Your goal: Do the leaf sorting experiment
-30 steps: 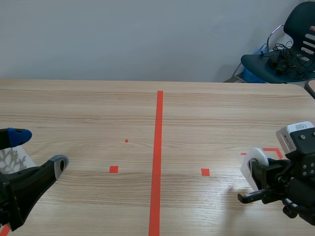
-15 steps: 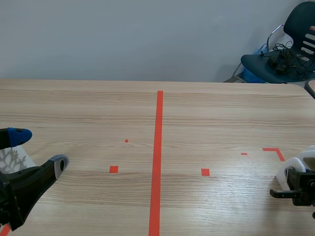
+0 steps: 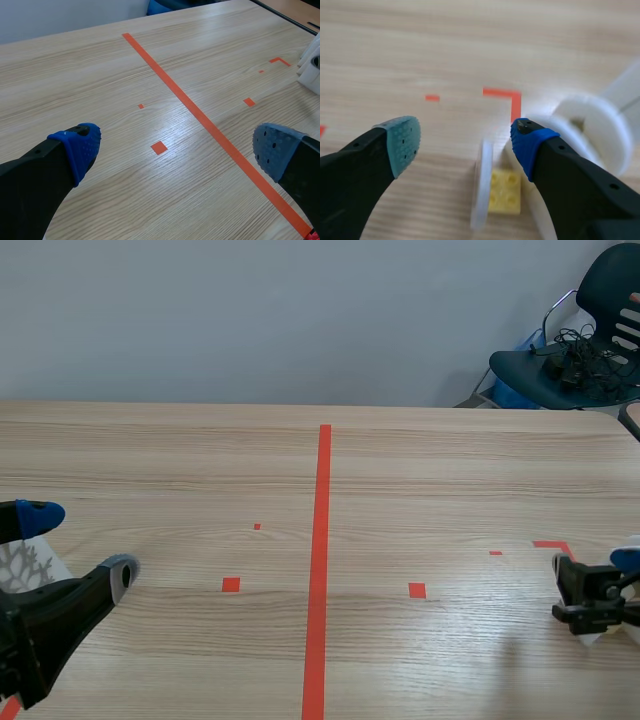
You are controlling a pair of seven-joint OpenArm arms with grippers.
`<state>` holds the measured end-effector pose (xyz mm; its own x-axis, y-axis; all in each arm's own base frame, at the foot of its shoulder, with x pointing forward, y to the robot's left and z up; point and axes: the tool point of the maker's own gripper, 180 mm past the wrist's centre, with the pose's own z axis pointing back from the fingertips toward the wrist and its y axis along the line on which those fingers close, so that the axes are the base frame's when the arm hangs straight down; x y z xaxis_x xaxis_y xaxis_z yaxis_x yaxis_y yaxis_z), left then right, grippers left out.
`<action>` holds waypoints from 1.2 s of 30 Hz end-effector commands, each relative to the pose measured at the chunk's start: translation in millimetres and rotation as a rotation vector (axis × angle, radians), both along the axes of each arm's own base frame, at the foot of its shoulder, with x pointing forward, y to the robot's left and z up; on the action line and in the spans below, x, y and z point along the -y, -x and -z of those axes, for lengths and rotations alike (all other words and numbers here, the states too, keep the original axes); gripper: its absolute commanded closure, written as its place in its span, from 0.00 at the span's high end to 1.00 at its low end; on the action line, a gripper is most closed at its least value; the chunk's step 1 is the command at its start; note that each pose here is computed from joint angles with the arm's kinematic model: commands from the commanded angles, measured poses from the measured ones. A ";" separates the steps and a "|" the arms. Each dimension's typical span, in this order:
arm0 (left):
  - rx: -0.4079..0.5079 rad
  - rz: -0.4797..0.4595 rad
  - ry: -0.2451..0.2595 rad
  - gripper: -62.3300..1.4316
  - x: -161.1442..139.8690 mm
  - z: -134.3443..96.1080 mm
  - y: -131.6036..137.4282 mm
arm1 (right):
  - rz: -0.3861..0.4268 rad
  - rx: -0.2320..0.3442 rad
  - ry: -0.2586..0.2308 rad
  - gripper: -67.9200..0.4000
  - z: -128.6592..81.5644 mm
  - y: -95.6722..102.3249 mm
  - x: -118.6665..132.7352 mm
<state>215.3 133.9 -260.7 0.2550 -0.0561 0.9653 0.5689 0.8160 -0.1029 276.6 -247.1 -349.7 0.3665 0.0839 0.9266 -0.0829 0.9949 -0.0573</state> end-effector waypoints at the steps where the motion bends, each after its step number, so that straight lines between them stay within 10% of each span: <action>1: 0.042 0.003 0.018 1.00 1.8 -13.2 -3.4 | -0.019 0.125 0.034 0.61 -47.4 -20.5 6.3; 6: 0.042 0.003 0.018 1.00 1.8 -13.2 -3.4 | -0.099 0.213 0.026 0.61 -105.8 -36.5 -16.9; 12: 0.042 0.003 0.018 1.00 1.8 -13.2 -3.4 | -0.265 0.173 0.044 0.72 -135.2 -26.8 -57.3; 21: 0.042 0.003 0.017 1.00 1.8 -13.0 -3.4 | -0.548 0.038 0.053 1.00 -118.8 36.1 -118.3; 36: 0.042 0.003 0.017 1.00 1.8 -13.0 -3.3 | -0.557 0.062 0.033 1.00 -126.8 45.1 -127.1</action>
